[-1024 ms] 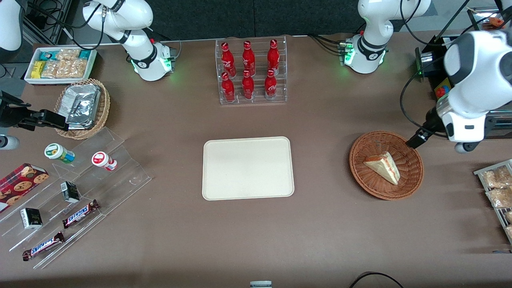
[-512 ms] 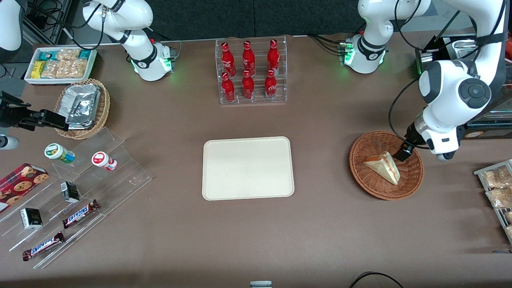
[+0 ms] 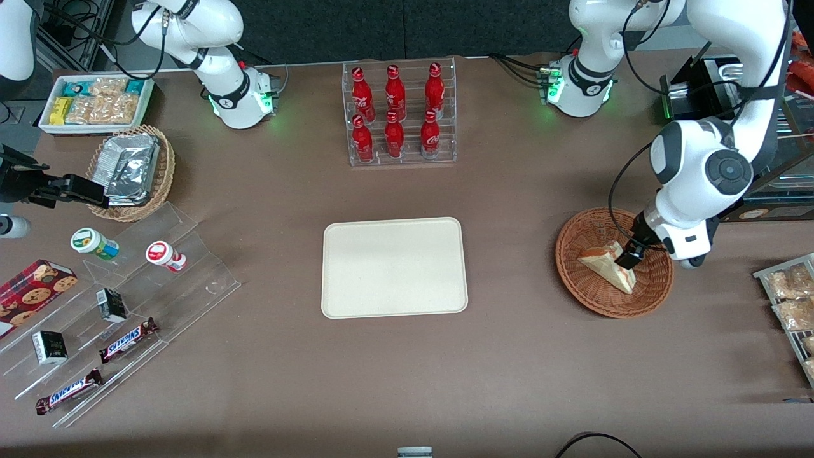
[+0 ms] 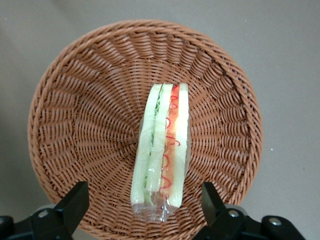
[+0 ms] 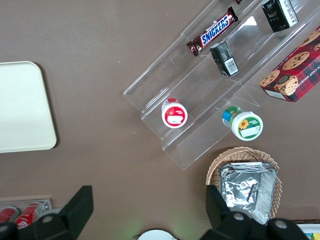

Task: Place sandwich from basket to tray
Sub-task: 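Lower the left gripper onto the sandwich and close its fingers on it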

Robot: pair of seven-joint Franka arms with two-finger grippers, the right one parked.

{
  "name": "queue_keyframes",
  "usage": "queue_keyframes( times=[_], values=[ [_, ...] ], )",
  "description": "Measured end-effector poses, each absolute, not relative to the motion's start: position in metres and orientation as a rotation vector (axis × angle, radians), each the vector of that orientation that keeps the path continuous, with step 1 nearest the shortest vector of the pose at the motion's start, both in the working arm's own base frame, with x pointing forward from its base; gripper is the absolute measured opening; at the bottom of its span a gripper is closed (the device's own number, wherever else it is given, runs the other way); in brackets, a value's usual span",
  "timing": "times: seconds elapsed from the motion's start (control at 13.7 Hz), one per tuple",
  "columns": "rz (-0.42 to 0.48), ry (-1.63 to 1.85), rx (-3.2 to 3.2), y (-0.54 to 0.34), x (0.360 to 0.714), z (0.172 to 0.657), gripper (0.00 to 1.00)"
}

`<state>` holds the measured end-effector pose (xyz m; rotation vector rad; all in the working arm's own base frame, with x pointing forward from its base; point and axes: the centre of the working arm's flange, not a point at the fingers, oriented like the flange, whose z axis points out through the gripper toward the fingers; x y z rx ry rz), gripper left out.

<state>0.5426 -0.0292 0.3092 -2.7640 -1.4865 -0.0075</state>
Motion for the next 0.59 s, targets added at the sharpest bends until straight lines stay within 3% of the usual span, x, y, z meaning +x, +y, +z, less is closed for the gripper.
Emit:
queue_keyframes(
  times=[0.59],
  values=[
    [0.0, -1.463, -2.777, -0.038, 0.529, 0.274, 1.0]
  ],
)
